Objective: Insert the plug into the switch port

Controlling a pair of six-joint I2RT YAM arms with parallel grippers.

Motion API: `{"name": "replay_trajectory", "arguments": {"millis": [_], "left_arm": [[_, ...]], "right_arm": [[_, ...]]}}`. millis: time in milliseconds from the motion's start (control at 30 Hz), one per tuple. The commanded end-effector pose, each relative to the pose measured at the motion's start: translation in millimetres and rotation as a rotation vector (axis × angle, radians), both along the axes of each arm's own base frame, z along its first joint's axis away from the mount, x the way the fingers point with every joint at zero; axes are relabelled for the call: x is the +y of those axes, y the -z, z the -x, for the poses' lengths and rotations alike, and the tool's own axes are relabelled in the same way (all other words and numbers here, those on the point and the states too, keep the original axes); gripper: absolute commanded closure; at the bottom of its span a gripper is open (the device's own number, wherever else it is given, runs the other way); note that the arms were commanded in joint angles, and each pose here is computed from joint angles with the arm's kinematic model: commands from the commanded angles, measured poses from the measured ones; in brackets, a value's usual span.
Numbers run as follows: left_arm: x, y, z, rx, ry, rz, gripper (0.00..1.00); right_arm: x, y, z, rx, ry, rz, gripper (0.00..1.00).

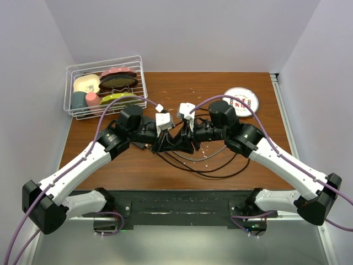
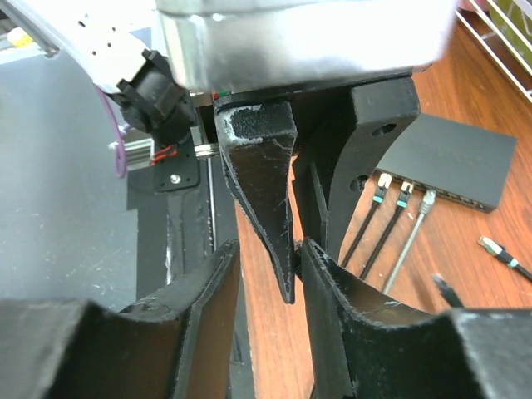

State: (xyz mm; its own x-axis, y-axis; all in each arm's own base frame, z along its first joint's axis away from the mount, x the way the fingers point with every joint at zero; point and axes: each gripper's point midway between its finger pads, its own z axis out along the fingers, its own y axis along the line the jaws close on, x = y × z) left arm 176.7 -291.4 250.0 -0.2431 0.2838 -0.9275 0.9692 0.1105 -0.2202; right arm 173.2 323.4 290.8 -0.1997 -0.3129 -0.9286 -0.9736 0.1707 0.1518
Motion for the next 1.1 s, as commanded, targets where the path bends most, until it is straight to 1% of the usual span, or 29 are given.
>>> {"name": "replay_trajectory", "arguments": {"millis": [0,67,167,400,567,700,733,833,900,933,967,1000,1033,1067], "left_arm": [[1,-64,14,-0.209,0.066,0.174,1.00],[2,-62,9,-0.218,0.031,0.165,1.00],[2,-59,8,-0.211,0.031,0.155,0.99],[-3,-51,6,-0.173,0.058,0.131,0.99],[-4,-48,12,-0.146,0.094,0.122,0.98],[-5,-45,13,-0.130,0.114,0.114,0.98],[-6,-44,14,-0.126,0.118,0.110,0.98],[-7,-42,13,-0.118,0.119,0.106,0.98],[-8,-40,12,-0.109,0.125,0.103,0.98],[-8,-39,12,-0.107,0.124,0.100,0.97],[-9,-37,10,-0.099,0.122,0.094,0.97],[-9,-36,9,-0.095,0.118,0.089,0.96],[-9,-34,6,-0.096,0.101,0.080,0.92],[-9,-34,4,-0.096,0.086,0.077,0.86]], "right_arm": [[-24,45,-9,0.073,0.113,0.200,0.52],[-26,46,-9,0.082,0.123,0.209,0.41],[-31,48,-11,0.085,0.149,0.233,0.34],[-42,62,-17,0.096,0.212,0.310,0.33],[-51,72,-30,0.088,0.289,0.389,0.27],[-54,75,-30,0.082,0.303,0.426,0.26],[-54,75,-30,0.080,0.303,0.429,0.28],[-51,73,-29,0.070,0.297,0.415,0.41],[-50,64,-28,0.054,0.296,0.384,0.43],[-47,59,-29,0.041,0.298,0.364,0.48],[-47,56,-30,0.032,0.303,0.353,0.60],[-48,49,-31,0.017,0.314,0.332,0.80],[-48,46,-35,0.002,0.338,0.318,0.91],[-50,44,-37,-0.006,0.352,0.312,0.99]]}}
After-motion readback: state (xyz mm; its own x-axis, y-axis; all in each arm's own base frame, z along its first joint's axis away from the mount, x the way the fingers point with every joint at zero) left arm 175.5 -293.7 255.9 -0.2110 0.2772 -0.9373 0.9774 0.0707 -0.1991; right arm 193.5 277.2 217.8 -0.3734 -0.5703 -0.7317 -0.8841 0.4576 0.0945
